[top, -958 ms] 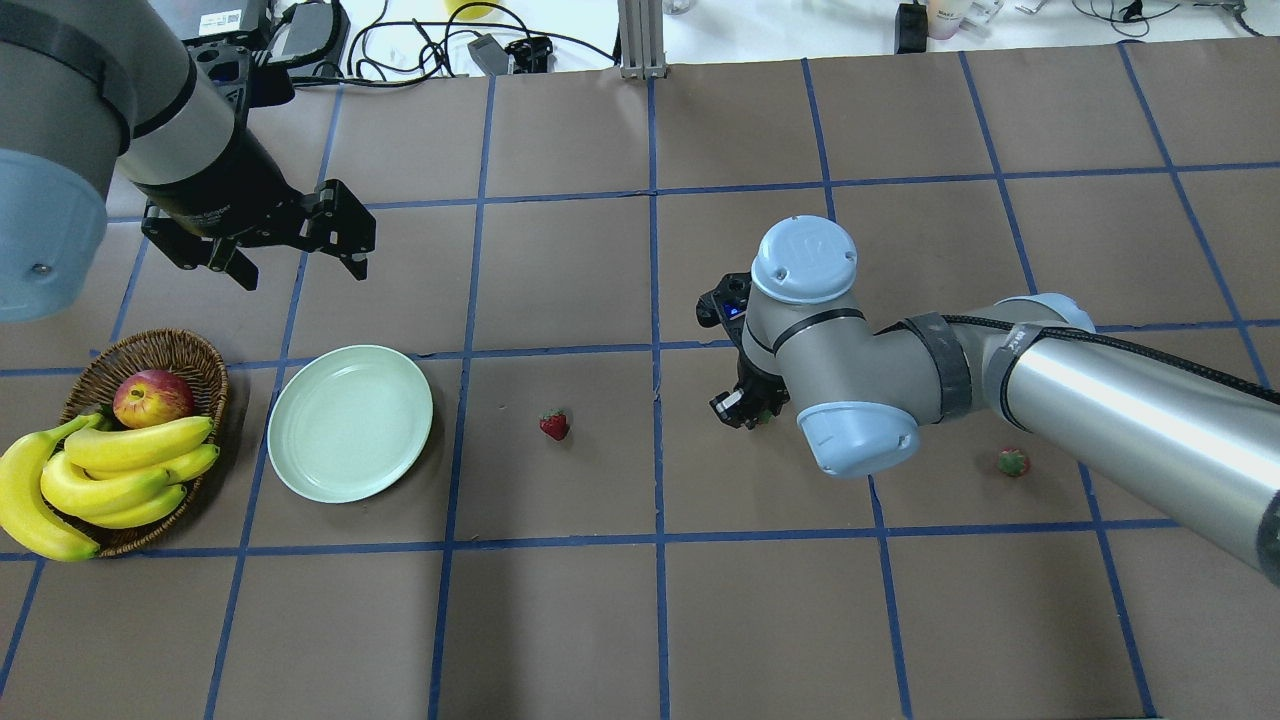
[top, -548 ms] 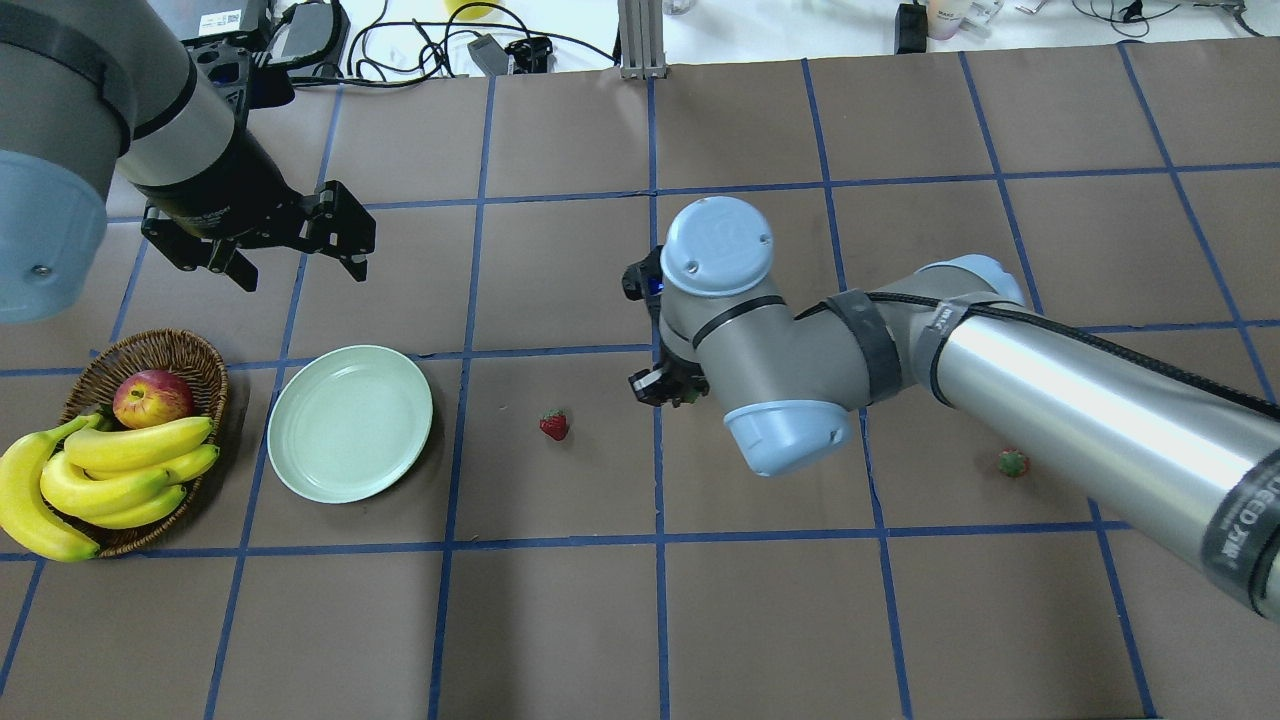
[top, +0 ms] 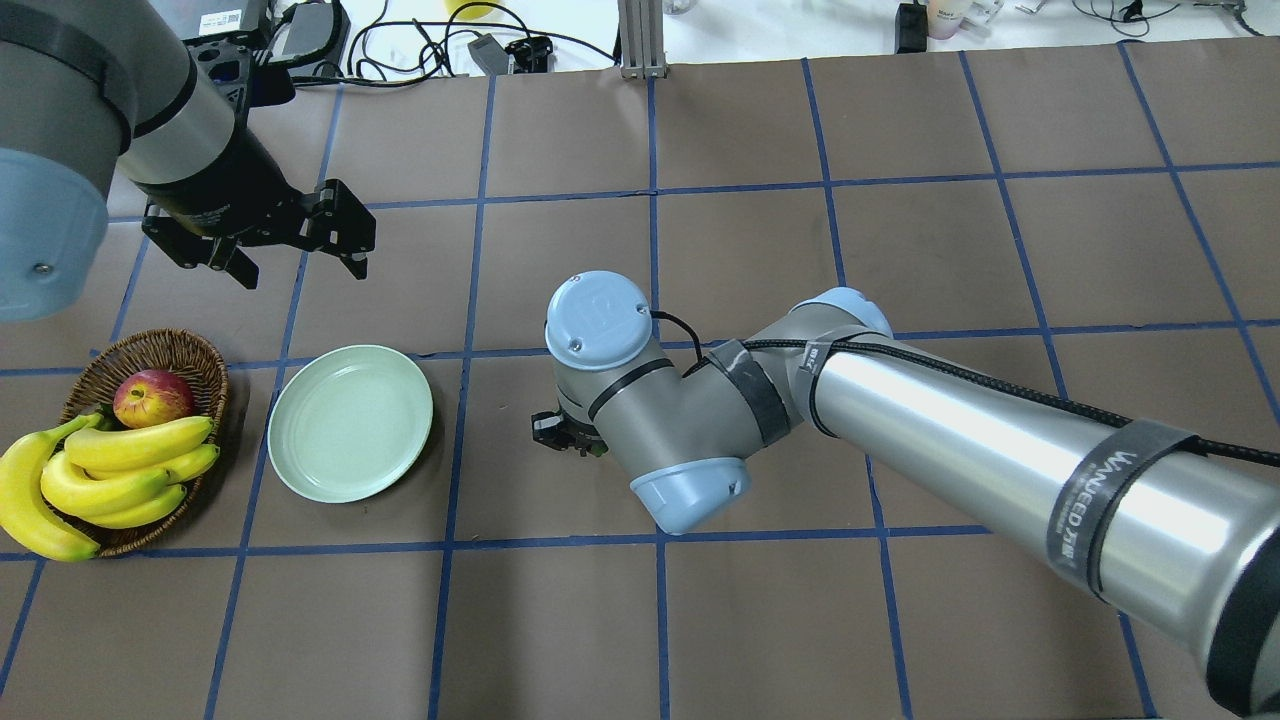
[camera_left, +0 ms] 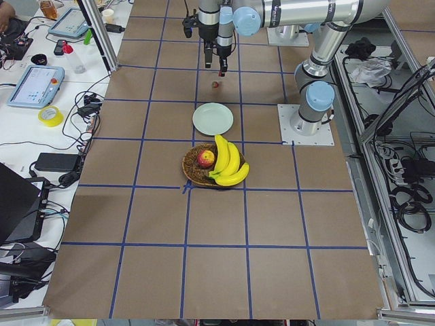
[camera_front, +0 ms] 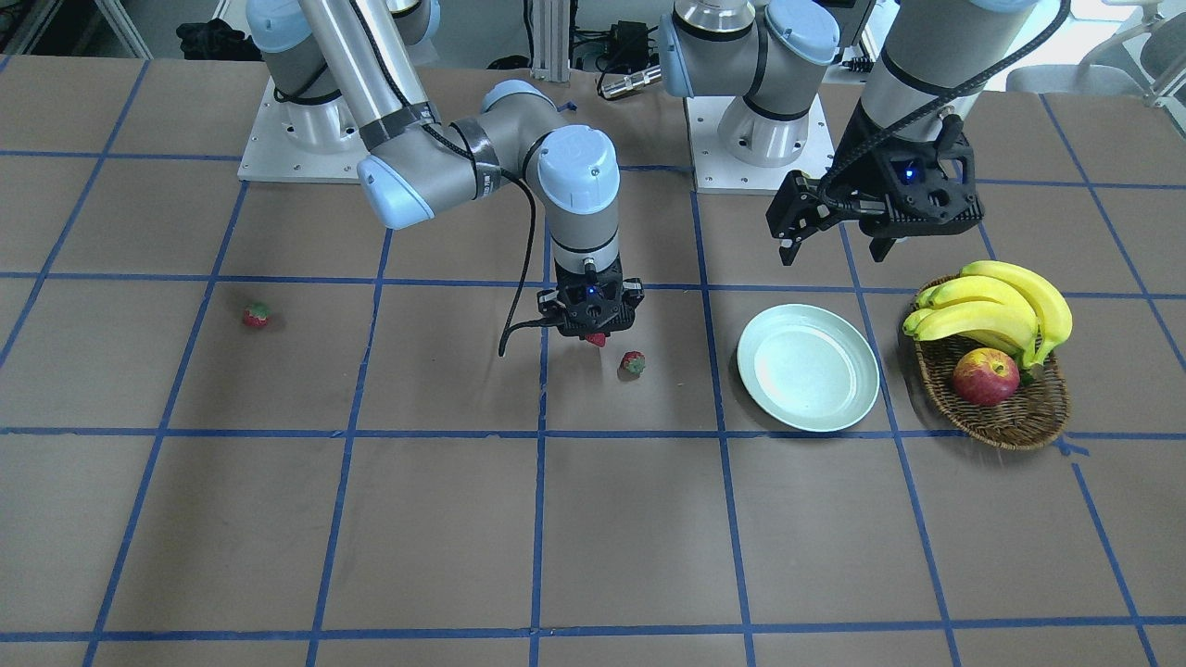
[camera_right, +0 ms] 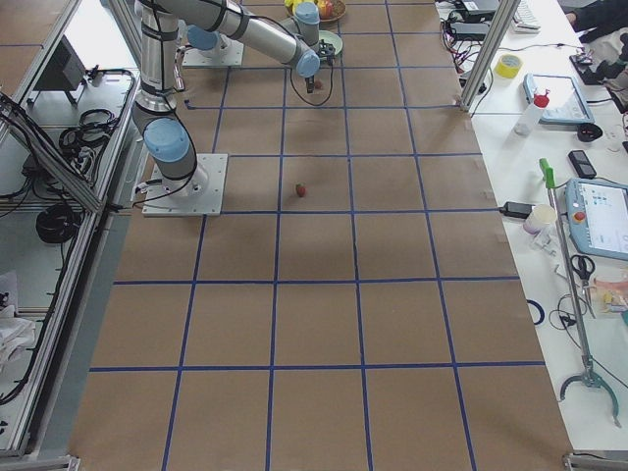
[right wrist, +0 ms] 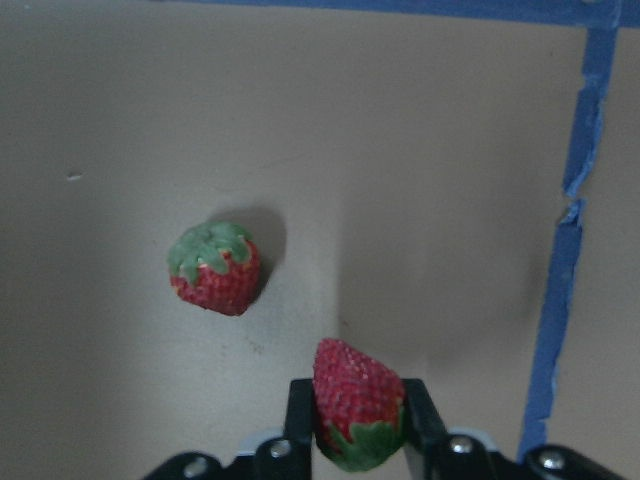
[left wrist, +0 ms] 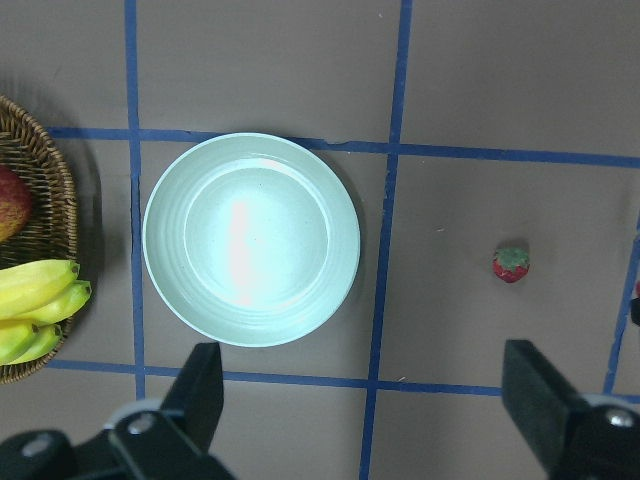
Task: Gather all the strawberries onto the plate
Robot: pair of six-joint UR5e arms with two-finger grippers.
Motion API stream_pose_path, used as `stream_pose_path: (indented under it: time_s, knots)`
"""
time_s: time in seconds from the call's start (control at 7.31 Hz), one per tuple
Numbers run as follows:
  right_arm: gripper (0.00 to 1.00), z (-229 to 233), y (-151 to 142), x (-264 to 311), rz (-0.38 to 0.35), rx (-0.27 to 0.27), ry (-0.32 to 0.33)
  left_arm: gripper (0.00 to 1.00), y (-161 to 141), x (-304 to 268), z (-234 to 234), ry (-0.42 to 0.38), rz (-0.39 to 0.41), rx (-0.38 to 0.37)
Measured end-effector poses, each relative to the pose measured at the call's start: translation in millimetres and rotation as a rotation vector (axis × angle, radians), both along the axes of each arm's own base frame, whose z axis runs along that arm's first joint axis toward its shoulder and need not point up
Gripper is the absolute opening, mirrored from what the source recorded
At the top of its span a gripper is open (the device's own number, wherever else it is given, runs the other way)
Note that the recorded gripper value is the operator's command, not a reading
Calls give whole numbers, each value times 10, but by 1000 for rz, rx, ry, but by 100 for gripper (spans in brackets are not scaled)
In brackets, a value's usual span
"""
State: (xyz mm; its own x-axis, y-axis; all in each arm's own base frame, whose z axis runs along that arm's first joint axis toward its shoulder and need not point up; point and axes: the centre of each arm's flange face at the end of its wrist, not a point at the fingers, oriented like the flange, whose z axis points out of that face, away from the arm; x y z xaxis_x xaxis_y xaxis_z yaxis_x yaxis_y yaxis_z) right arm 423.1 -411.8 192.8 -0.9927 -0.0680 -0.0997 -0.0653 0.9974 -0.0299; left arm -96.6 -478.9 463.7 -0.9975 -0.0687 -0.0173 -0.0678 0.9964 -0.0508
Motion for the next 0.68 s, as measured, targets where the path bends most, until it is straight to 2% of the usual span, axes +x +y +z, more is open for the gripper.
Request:
stream_pose_path:
  time_s: [0.27,0.41,0.68]
  knots:
    - [100,-88,-47,37,-109,15,0,100,-2,-2,6,-2,-1,-2]
    - [100,-18,-112,17,-135,5,-6,100,-4,-2,13,-2,-2,-5]
    - [100,334,-506,-510,-202,-10,18,100,-1,-3,18,-1,-2,-7]
